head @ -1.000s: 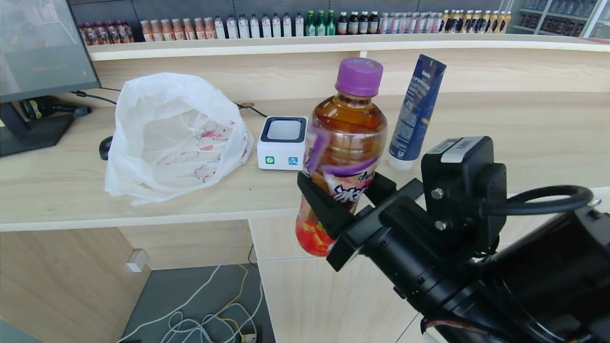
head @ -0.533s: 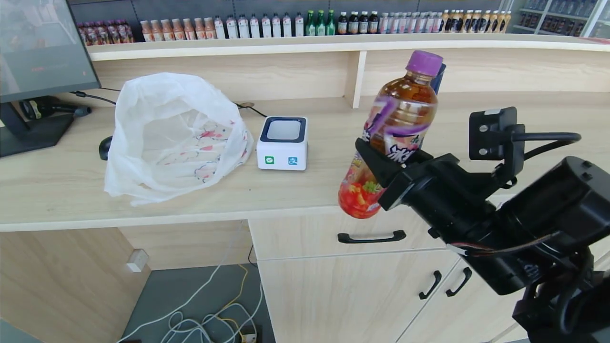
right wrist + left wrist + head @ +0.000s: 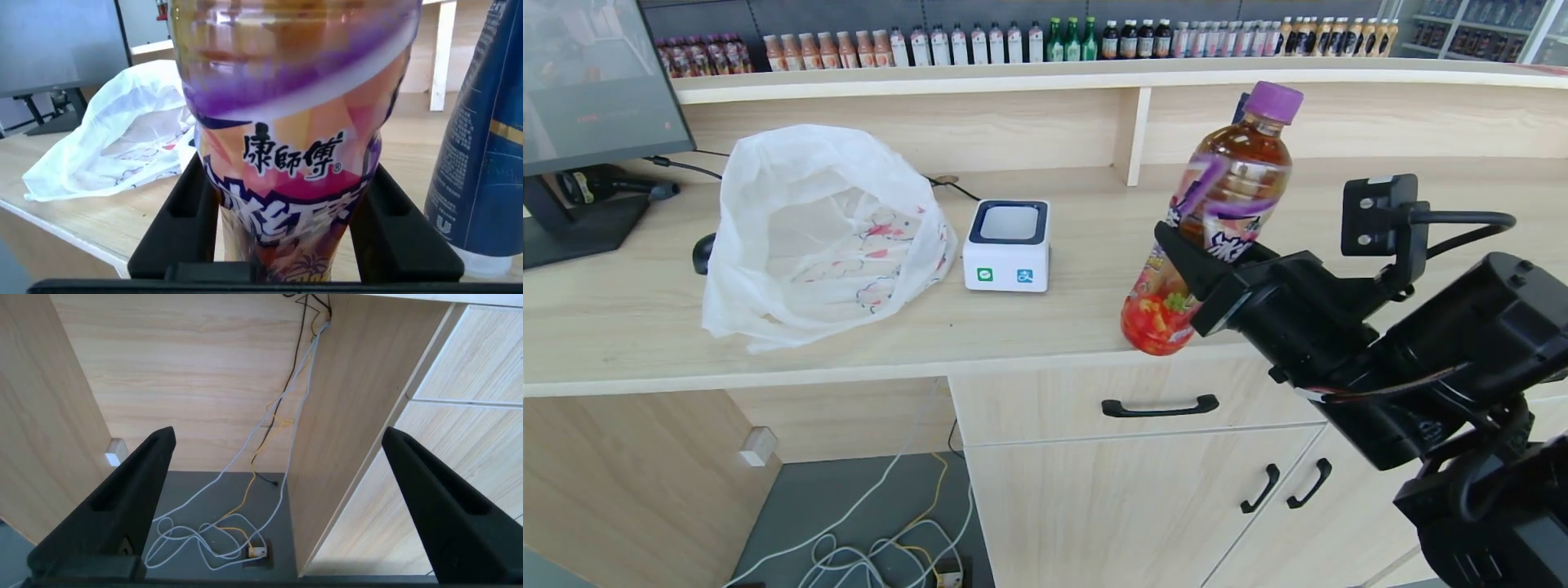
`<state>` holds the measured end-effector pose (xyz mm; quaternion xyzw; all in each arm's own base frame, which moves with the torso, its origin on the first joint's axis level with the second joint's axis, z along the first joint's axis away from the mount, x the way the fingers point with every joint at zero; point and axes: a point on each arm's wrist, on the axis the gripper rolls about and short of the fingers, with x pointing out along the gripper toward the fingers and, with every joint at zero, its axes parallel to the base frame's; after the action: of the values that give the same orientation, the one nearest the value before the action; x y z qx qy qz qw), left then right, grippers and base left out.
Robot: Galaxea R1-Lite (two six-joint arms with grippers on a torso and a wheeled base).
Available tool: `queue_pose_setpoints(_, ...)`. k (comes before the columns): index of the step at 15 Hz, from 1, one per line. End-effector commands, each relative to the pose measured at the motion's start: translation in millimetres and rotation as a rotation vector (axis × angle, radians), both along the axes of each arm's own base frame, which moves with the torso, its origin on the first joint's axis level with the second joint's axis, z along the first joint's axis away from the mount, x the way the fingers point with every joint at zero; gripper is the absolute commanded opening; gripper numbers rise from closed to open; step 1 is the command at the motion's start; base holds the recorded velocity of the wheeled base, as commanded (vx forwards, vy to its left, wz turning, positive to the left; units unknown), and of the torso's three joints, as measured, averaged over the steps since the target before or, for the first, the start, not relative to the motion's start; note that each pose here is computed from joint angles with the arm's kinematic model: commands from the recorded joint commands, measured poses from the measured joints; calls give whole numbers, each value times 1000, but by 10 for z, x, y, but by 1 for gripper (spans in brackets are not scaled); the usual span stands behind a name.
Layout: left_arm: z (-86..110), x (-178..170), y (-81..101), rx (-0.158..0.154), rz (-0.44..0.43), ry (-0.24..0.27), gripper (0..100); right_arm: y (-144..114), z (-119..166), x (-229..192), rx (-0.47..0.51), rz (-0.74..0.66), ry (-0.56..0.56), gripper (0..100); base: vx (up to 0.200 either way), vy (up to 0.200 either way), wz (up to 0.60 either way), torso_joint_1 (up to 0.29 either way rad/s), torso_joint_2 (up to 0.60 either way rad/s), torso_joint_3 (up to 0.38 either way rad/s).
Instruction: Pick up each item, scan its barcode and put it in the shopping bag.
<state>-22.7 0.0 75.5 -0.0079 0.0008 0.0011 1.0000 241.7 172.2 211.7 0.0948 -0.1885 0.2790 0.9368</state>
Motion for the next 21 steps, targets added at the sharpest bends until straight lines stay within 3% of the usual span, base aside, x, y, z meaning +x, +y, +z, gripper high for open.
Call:
queue_pose_setpoints(1, 0, 0, 0, -1, 1, 0, 100, -29, 11, 41, 6, -16, -5, 0, 0, 0, 0, 0, 0, 0)
queue_pose_setpoints(3, 0, 0, 0, -1, 1, 0, 100, -68, 29, 74, 14, -31, -9, 0, 0, 0, 0, 0, 0, 0)
queue_pose_setpoints(13, -1, 1, 0, -4, 1, 3, 100, -57, 44, 107, 29, -30, -16, 0, 0, 200, 0, 3, 2, 3)
queue_pose_setpoints(21, 0, 0, 0, 0, 1, 0, 100, -92, 141, 45, 46, -25, -43, 0, 0, 0, 0, 0, 0, 0)
